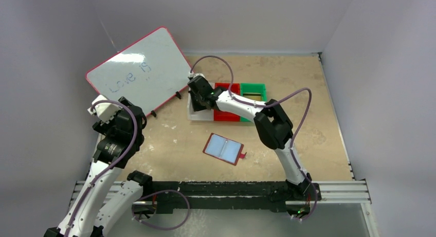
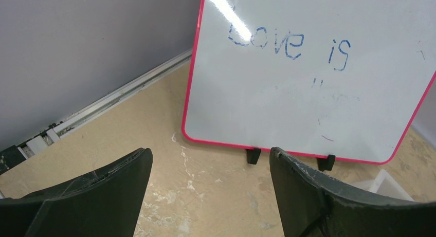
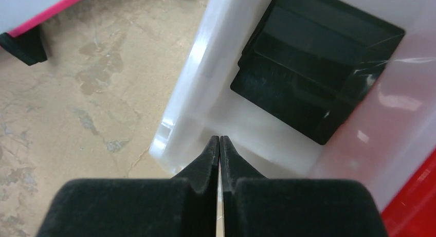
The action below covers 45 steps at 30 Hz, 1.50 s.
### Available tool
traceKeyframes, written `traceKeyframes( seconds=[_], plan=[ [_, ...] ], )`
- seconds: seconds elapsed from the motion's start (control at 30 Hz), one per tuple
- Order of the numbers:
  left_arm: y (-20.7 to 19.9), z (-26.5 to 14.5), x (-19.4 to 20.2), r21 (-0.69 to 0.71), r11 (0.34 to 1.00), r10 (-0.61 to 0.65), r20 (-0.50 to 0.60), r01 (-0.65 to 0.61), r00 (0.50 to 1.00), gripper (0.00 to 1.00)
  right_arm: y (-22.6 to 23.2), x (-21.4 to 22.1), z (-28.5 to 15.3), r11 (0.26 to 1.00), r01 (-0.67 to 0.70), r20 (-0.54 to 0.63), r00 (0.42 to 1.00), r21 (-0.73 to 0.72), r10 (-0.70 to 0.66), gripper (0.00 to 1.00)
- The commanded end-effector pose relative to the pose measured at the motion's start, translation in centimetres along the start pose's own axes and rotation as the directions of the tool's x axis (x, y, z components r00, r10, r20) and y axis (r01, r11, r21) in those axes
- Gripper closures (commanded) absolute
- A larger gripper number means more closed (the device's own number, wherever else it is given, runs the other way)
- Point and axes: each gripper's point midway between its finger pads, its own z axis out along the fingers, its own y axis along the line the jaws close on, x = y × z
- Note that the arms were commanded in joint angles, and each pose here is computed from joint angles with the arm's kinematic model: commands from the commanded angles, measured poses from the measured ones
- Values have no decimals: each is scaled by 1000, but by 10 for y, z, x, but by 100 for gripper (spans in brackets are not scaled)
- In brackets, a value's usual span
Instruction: Take the credit cards out of the card holder
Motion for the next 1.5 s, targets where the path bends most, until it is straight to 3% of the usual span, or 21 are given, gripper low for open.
traceKeyframes(
  seconds=[0.0, 0.13, 0.4, 0.7, 0.9, 1.27, 1.47],
  plan=[
    [0, 0, -9, -3, 1000, -29, 26, 29, 999, 16, 5, -12, 0, 999, -40, 20, 999, 9, 40, 100],
    [0, 0, -9, -6, 1000, -28, 27, 28, 999, 16, 7, 1, 8, 999, -41, -22, 999, -8, 41, 100],
    [-3, 1, -6, -1, 1000, -16, 16, 16, 1000, 16, -14, 1, 30, 995, -2, 5, 1000, 103, 1, 100],
    [-4, 2, -4, 0, 1000, -10, 9, 10, 1000, 16, -54, -4, 35, 953, -18, 90, 996, 302, -10, 99],
    [-8, 3, -1, 11, 1000, -4, 0, 4, 1000, 16, -61, -4, 46, 951, -8, 105, 994, 310, -25, 99],
    [-5, 0, -3, 12, 1000, -18, 2, 18, 1000, 17, -97, -11, 33, 881, 6, 148, 985, 473, -87, 97],
    [-4, 0, -4, 12, 1000, -24, 3, 24, 1000, 17, -98, -8, 45, 887, 42, 114, 988, 460, -106, 96]
  ],
)
